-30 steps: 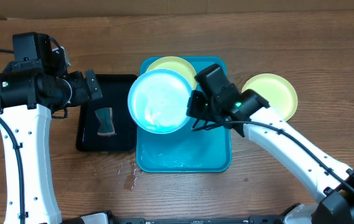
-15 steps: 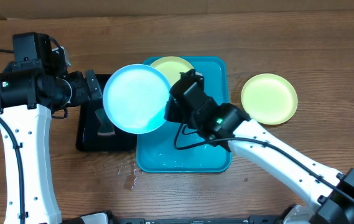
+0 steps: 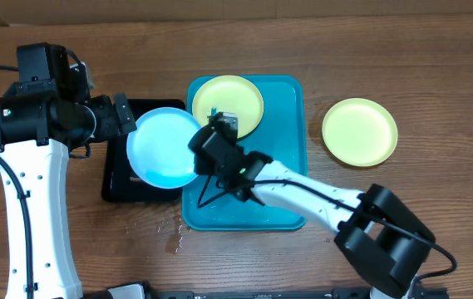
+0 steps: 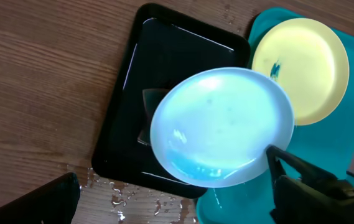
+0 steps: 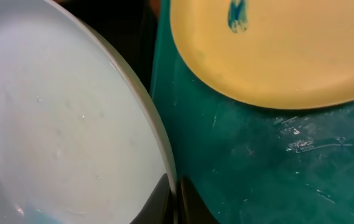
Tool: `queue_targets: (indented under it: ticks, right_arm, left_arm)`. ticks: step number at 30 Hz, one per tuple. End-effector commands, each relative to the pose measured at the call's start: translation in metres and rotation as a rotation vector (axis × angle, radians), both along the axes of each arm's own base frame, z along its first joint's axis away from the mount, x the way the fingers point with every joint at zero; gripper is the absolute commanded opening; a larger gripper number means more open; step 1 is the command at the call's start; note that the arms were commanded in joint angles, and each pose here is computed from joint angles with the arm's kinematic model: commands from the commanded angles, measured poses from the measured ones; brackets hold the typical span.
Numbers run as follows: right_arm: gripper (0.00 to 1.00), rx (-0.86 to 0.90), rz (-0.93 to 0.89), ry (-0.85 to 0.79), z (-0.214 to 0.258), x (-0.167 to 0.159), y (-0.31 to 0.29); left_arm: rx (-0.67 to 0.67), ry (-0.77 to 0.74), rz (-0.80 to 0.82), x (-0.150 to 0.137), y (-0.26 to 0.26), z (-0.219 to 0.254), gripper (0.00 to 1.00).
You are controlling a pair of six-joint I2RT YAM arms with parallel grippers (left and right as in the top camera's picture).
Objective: Clean dirty plates on tray and stack at the side
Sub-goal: 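Tilt the pale blue plate over the black tray to drain it, right gripper, then swing the pale blue plate up and right toward the yellow plate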
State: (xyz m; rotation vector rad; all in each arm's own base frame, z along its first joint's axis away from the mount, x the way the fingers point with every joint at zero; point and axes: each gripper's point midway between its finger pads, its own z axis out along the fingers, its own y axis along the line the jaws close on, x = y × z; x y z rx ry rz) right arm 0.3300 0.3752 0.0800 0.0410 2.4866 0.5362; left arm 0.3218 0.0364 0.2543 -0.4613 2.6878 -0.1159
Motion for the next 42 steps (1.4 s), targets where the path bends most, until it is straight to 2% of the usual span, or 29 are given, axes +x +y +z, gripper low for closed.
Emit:
queue_targets:
  ticks: [1,8,15,22,30,42]
  right_arm:
    - [0.04,-0.081,0.006,-0.185,0.032,0.013,0.002]
    - [0.04,-0.267,0.097,-0.37,0.057,0.013,0.009]
    - [0.04,-0.425,0.147,-0.574,0.108,0.003,0.028]
    - [0.04,-0.589,0.126,-0.741,0.148,-0.011,0.033]
    - [0.04,-0.723,0.054,-0.863,0.181,-0.024,0.03]
    - [0.04,-0.802,0.05,-0.976,0.217,-0.04,0.041]
  left_arm:
    - [0.004,-0.008,0.005,0.002,0.001,0.003,1.0]
    - [0.004,-0.008,0.005,0.002,0.001,0.003,1.0]
    - [0.004,-0.008,0.005,0.002,0.001,0.003,1.0]
    - [0.004,-0.008,0.005,0.002,0.001,0.003,1.0]
    - [0.004,-0.008,0.005,0.002,0.001,0.003,1.0]
    - [0.004,-0.008,0.005,0.002,0.001,0.003,1.0]
